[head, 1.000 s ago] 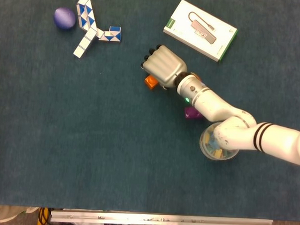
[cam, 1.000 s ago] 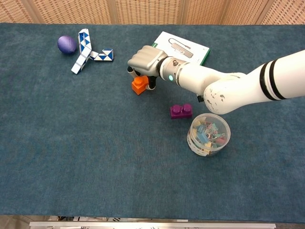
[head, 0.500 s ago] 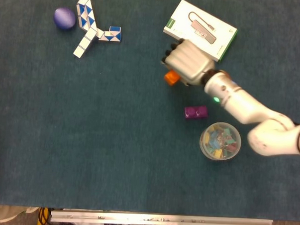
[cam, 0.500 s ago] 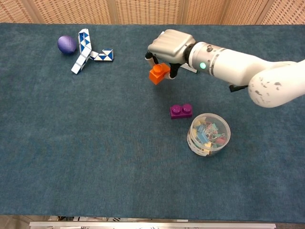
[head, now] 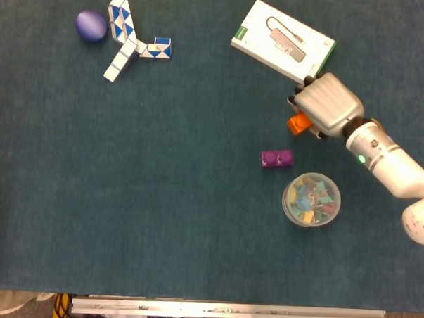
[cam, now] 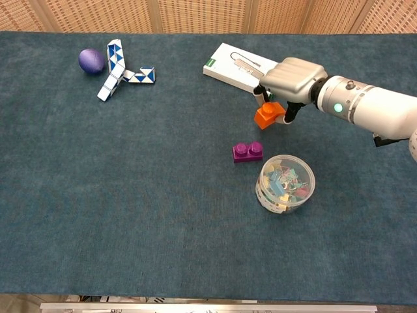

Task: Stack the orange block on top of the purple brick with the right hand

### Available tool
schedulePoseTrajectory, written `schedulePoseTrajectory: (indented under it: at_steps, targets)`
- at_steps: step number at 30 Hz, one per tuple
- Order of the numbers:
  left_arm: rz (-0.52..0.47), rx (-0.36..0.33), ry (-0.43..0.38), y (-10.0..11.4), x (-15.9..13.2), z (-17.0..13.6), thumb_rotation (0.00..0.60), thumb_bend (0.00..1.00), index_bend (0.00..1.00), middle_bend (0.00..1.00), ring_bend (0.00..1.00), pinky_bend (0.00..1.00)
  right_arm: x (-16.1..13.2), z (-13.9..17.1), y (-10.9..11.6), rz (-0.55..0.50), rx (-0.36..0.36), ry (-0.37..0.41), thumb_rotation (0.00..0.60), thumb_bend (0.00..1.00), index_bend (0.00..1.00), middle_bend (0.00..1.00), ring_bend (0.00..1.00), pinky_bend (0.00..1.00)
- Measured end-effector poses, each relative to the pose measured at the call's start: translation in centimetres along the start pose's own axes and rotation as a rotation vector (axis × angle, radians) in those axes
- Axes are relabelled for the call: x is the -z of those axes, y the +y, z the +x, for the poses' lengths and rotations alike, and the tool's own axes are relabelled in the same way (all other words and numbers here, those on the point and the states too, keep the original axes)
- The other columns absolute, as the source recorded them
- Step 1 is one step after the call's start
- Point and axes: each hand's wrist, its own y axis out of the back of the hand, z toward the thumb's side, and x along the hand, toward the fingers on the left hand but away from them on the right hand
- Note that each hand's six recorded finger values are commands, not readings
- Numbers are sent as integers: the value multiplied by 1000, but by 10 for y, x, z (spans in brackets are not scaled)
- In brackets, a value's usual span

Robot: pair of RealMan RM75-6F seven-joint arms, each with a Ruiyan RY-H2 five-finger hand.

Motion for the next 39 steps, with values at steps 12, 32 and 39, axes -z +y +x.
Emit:
schedulePoseTrajectory:
  at_steps: [12, 32, 39]
  targets:
    - [0, -1, 2, 0, 0, -1, 600, 240, 334, 331, 287, 181, -2, 7, -18, 0, -36, 9, 600, 66, 215, 250, 165, 282]
    - [10, 12, -14, -4, -7, 3, 600, 240, 334, 331, 287, 182, 9, 64, 8, 18, 51, 88, 600, 0, 138, 208, 137, 260]
    - [11, 15, -19, -5, -11, 4, 600, 240, 334, 331, 287, 181, -2, 88, -3, 43, 45, 155, 600, 0, 138, 209, 137, 260]
